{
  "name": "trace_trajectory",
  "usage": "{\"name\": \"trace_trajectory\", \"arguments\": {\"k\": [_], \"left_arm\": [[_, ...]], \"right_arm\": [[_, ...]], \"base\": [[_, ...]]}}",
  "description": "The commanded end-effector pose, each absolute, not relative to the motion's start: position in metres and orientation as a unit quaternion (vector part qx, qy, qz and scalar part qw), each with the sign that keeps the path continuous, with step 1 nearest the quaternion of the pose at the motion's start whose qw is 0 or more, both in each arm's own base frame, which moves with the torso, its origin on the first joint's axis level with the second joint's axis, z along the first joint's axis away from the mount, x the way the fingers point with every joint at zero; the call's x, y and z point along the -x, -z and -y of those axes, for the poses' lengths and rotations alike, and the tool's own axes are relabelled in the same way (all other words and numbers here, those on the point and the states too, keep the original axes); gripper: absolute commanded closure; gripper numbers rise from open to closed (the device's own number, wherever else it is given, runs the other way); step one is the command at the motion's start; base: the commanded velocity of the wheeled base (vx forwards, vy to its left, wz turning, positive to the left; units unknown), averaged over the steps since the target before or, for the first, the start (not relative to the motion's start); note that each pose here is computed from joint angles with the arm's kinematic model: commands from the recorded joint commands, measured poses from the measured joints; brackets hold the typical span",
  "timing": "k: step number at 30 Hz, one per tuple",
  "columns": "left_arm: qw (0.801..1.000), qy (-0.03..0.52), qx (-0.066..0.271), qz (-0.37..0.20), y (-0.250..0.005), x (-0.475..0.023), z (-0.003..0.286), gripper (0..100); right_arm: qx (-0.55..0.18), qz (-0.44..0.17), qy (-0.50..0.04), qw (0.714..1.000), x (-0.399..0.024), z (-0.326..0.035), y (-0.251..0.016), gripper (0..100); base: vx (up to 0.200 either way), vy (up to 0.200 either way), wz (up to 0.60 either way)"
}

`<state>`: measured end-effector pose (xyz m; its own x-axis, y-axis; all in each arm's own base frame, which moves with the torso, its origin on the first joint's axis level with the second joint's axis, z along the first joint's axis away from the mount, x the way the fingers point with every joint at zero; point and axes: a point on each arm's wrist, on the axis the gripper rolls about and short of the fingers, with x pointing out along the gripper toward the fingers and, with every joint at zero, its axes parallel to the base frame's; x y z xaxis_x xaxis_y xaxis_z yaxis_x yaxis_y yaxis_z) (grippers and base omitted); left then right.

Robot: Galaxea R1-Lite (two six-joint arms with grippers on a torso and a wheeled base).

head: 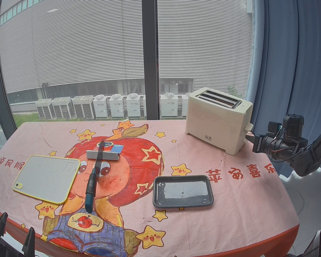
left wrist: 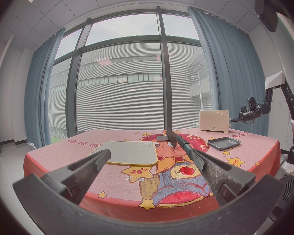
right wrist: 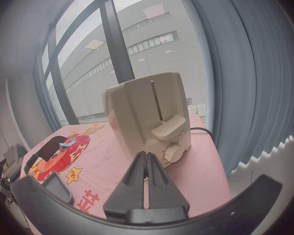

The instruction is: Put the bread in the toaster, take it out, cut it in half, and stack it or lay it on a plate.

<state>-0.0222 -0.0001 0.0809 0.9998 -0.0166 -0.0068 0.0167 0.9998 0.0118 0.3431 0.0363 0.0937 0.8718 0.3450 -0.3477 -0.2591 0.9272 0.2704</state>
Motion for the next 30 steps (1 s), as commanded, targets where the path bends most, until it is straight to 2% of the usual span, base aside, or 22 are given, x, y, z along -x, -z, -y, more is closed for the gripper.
{"name": "trace_trajectory", "arguments": {"k": [1,18,30], "left_arm": [[1.000,0.009,-0.006,-0.011,-0.076,0.021,0.000,0],[1.000,0.009,-0.006,-0.011,-0.076,0.021,0.000,0],[1.000,0.009,-0.006,-0.011,-0.076,0.021,0.000,0]], "right_arm": [[-0.109,-0.209,-0.151,0.960,-0.349,-0.034,-0.084,100],[-0.108,-0.218,-0.146,0.959,-0.359,-0.033,-0.072,100],[-0.105,-0.209,-0.140,0.962,-0.367,-0.035,-0.074,100]], "base": [[0.000,0.000,0.00],[0.000,0.000,0.00],[0.000,0.000,0.00]]}}
